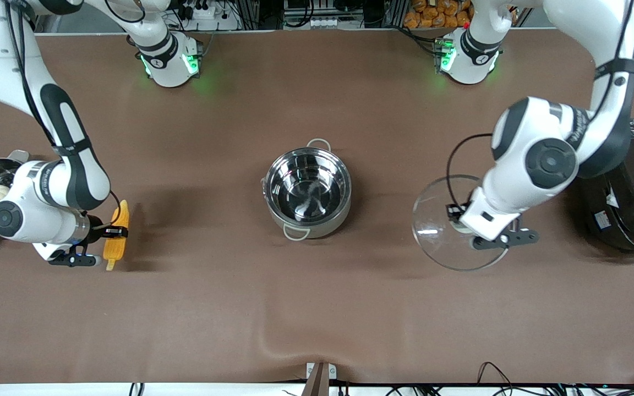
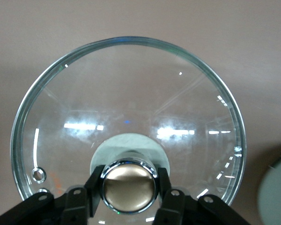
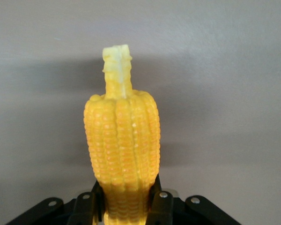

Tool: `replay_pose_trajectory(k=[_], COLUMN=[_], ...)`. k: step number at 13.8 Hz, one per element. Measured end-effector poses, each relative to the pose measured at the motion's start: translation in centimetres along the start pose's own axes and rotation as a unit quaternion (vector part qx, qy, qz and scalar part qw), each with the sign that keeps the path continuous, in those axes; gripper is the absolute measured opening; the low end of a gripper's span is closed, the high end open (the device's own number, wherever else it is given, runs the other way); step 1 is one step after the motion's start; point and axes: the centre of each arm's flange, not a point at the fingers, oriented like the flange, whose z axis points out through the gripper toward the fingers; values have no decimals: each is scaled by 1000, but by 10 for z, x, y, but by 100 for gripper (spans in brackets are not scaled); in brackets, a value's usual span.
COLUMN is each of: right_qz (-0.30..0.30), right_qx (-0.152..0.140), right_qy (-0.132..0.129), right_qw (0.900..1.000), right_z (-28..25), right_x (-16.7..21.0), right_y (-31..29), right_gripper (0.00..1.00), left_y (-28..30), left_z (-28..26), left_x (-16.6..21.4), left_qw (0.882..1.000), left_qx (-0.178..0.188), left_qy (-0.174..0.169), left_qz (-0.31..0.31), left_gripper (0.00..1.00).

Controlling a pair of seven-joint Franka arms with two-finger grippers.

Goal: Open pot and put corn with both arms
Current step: 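Carry the corn over the pot while the left gripper lowers the lid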

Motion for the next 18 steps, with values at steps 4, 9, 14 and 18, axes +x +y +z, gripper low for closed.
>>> replay_pose_trajectory(k=[4, 9, 14, 18], right_qz=[-35, -17, 2, -49], right_qx=[-6, -12, 12, 5], right_qy=[-20, -37, -49, -28], right_qw=[999, 999, 999, 998], right_z=[-54, -110, -121, -104], right_x=[2, -9, -63, -134], right_y=[-66, -208, -362, -489], right_gripper=[39, 39, 39, 39], left_y=[-49, -69, -78, -82], left_z=[77, 150, 166, 174], left_x=[-8, -40, -49, -49], left_qw=[1000, 1000, 1000, 1000], left_qx=[-9, -20, -21, -20], left_qy=[5, 18, 12, 6], left_qz=[-2, -8, -11, -15], left_gripper=[51, 51, 51, 51])
